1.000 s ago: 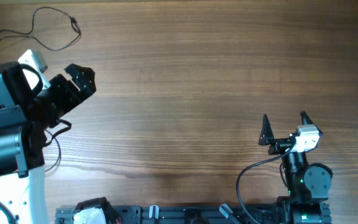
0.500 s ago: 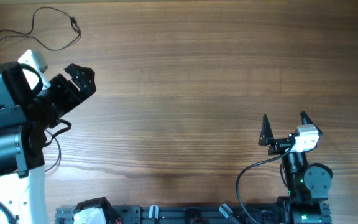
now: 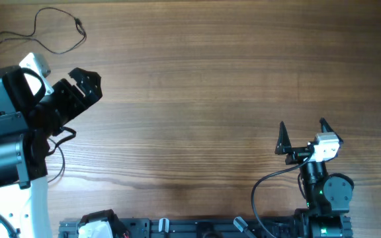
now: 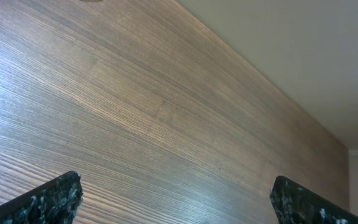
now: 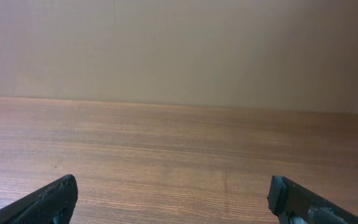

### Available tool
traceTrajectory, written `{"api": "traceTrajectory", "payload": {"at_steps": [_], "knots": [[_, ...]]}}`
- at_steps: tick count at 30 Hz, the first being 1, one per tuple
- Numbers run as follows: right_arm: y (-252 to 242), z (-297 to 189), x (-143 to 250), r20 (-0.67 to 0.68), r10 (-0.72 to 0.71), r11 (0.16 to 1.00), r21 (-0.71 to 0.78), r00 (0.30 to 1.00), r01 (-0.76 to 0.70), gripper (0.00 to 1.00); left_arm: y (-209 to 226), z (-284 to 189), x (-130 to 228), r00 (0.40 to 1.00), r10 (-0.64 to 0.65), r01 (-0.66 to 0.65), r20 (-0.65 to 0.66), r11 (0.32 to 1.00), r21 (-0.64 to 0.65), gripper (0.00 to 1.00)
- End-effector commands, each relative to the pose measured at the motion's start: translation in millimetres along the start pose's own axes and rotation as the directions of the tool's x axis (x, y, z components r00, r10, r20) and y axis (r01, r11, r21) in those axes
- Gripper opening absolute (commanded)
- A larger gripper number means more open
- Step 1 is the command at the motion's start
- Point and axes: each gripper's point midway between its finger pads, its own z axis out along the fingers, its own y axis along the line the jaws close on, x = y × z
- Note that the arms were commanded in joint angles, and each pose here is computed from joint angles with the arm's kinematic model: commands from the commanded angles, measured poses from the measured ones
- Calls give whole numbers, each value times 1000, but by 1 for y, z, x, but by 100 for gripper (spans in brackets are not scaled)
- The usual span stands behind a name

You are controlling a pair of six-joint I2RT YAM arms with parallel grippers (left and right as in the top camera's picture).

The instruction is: Untangle cables

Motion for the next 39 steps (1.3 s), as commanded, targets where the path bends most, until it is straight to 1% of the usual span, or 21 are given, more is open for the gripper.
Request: {"api": "traceTrajectory", "payload": {"at_steps": [1,8,12,14,17,20,25,31,33,36,39], "knots": [[-1,0,-1,7,-9,1000,9,1000,9,100,-3,-4,-3,1000,16,-16,15,1000,1,100],[-1,0,-1,7,-9,1000,9,1000,9,100,-2,-3,-2,1000,14,-14,8,1000,-2,100],[-1,0,-1,7,-10,1000,9,1000,10,100,-2,4,4,1000,16,-16,-25,1000,-7,100],[-1,0,-1,7,-10,1000,9,1000,10,100,-3,11,18,997,42,-43,-59,999,-14,100],[-1,0,-1,7,-10,1000,9,1000,10,100,8,22,42,992,84,-92,-97,993,-78,100],[-1,0,-1,7,-10,1000,9,1000,10,100,20,28,58,991,88,-96,-97,992,-84,100],[-1,0,-1,7,-9,1000,9,1000,9,100,36,23,84,992,120,-120,38,993,-10,100],[-1,0,-1,7,-10,1000,9,1000,10,100,46,-7,114,965,146,-168,217,982,85,100],[-1,0,-1,7,-10,1000,9,1000,10,100,50,-12,121,956,149,-180,254,978,103,100],[-1,0,-1,7,-10,1000,9,1000,10,100,58,-4,130,953,148,-181,263,978,103,100],[-1,0,-1,7,-9,1000,9,1000,9,100,58,8,125,928,150,-206,341,969,137,100]]}}
